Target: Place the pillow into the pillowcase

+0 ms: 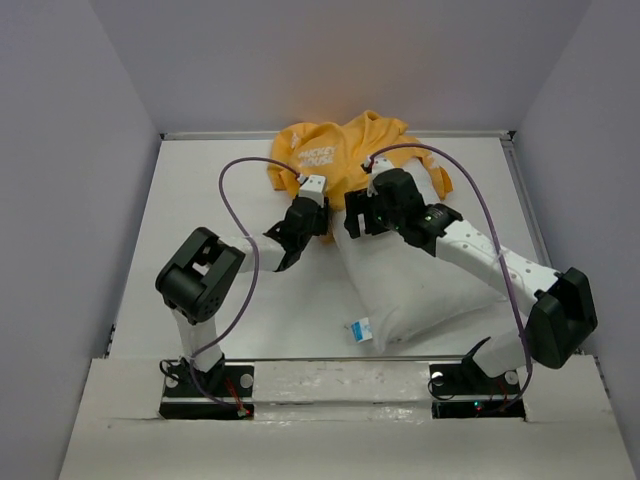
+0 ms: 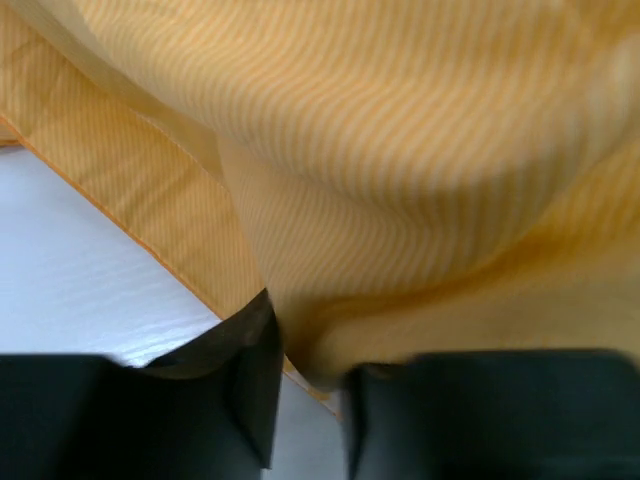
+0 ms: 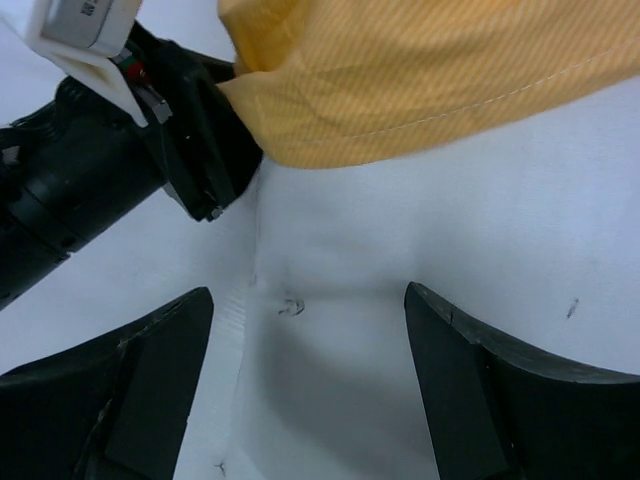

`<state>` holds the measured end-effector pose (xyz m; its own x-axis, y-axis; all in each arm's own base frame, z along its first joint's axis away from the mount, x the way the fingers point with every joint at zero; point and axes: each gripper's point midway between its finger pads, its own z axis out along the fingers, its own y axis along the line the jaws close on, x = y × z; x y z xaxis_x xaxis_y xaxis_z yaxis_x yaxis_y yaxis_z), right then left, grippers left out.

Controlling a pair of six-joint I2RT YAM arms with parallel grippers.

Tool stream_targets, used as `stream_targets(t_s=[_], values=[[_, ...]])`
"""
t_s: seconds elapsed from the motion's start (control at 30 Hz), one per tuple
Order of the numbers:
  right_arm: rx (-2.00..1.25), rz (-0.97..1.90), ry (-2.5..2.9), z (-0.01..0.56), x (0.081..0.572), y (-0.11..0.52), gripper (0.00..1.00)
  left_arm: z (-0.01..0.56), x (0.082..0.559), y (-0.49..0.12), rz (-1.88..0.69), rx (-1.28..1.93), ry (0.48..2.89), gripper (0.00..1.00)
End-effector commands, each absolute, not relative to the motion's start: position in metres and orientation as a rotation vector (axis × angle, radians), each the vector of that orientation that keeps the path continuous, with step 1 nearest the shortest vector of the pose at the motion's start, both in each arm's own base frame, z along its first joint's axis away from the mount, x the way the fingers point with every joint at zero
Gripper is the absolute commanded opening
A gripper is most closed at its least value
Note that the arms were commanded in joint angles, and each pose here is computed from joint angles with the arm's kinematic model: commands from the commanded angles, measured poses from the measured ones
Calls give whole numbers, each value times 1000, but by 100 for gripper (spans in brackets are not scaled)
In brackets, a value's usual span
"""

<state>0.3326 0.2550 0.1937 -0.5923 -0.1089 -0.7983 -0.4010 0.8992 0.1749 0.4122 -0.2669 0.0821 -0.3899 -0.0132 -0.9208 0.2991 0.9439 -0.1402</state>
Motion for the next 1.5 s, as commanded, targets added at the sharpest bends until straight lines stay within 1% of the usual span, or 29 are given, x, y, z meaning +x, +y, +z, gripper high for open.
stream_targets(t_s=[0.0,0.03,0.07,0.17,0.23,0.27,0.33,0.37,0.4,0.47,0.5,0.57,0.6,0.63,0.7,0.73,0.8,0.87,0.97,1.07,1.17,1.23,1.27,1.3,1.33,1.37,1.4,1.43,1.47], values=[[-329,191,2152,205,356,242,85,120,437,-263,-322,171,1811,23],[-329,156,2163,198,363,243,85,125,432,-263,-347,167,1805,3],[-326,123,2172,194,366,241,86,131,428,-265,-375,170,1792,0],[-324,80,2205,174,379,248,85,155,404,-266,-492,154,1752,0],[-333,129,2230,161,384,262,70,172,383,-275,-590,186,1721,0],[-344,144,2258,142,389,272,65,192,369,-276,-650,196,1681,0],[-260,230,2241,144,411,284,42,221,337,-296,-830,272,1628,0],[-219,257,2227,141,424,291,26,227,325,-302,-883,305,1624,0],[-165,321,2199,152,436,291,0,234,306,-314,-976,355,1617,0],[-39,453,2138,176,447,294,0,249,284,-319,-1046,403,1599,0],[20,538,2041,202,458,297,0,252,268,-326,-1115,472,1598,0],[159,669,1903,246,455,284,0,256,252,-327,-1190,494,1604,0],[224,727,1731,303,454,269,0,254,243,-329,-1225,524,1615,0],[283,743,1697,308,448,261,0,250,239,-326,-1226,522,1626,0],[361,763,1555,349,439,241,0,239,240,-321,-1190,501,1664,0],[388,809,1461,381,423,228,0,234,241,-320,-1179,502,1676,0],[418,832,1389,392,408,215,0,228,248,-319,-1127,506,1706,0],[419,847,1353,399,392,210,0,238,259,-322,-1090,509,1701,0],[351,842,1370,392,365,226,0,268,274,-335,-1086,534,1657,0],[301,753,1474,352,348,249,0,301,282,-360,-1156,595,1604,0],[237,758,1560,320,330,269,0,330,285,-379,-1222,629,1560,0],[227,734,1649,285,331,276,0,343,268,-389,-1280,680,1529,0],[224,750,1661,277,333,282,0,347,241,-394,-1313,718,1506,0],[197,773,1689,267,334,293,0,347,232,-395,-1312,708,1501,0],[173,763,1749,239,341,308,0,347,216,-395,-1342,716,1486,0],[181,831,1711,250,348,323,0,344,189,-392,-1430,710,1458,0],[170,855,1714,244,352,333,0,340,178,-389,-1487,695,1451,0],[154,865,1743,227,358,347,0,314,159,-382,-1552,709,1492,0],[186,895,1700,241,373,347,0,321,143,-379,-1649,689,1447,0]])
